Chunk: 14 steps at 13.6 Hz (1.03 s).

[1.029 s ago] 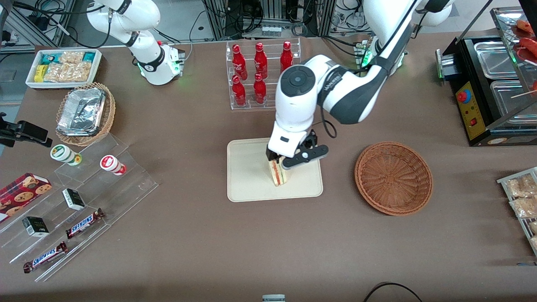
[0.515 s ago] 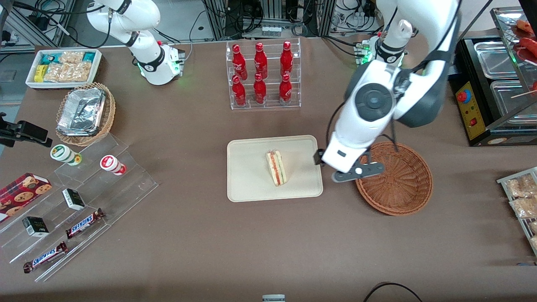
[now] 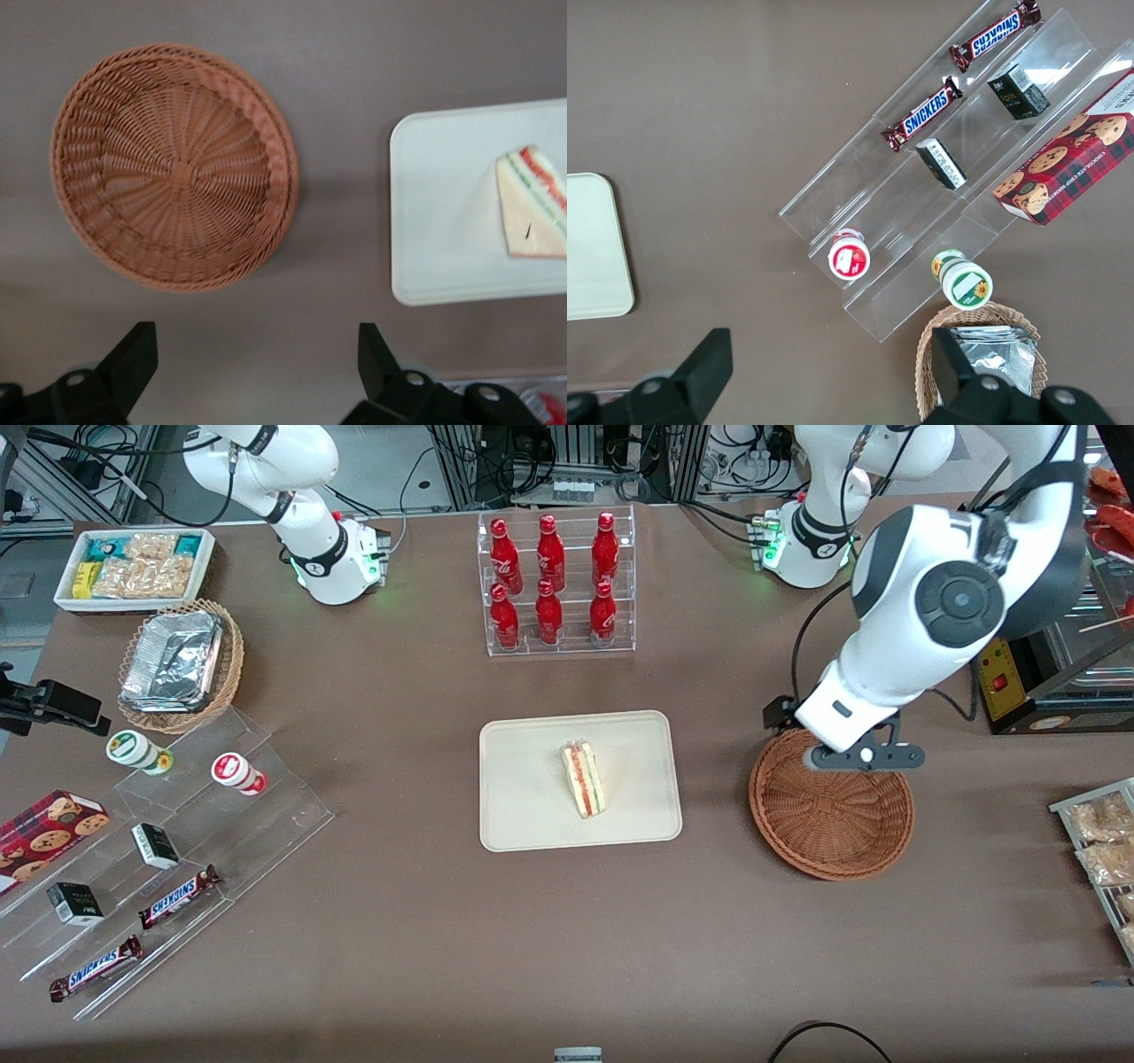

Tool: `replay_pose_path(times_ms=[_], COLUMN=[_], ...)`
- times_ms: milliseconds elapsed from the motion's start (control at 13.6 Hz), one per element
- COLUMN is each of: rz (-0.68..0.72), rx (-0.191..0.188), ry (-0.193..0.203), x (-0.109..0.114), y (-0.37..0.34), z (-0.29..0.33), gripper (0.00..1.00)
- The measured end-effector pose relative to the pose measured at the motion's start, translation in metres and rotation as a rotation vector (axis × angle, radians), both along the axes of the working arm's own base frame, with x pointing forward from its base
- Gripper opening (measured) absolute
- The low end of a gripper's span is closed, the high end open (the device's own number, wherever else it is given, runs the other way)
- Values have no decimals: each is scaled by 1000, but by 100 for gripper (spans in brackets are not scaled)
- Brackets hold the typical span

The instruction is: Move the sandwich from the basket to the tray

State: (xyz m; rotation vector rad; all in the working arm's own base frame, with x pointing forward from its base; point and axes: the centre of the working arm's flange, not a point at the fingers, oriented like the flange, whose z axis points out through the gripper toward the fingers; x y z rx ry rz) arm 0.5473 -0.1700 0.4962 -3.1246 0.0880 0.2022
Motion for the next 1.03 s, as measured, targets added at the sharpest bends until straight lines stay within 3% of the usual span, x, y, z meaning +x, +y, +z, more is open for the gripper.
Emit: replay_pose_path(times_ms=[515,809,1029], rz=[-138,-147,-119], rx=[-58,-70,-67], ry=[80,84,60], x=[-21,-27,-33], y=[118,168,191], z=[63,95,124], gripper=[100,100,100])
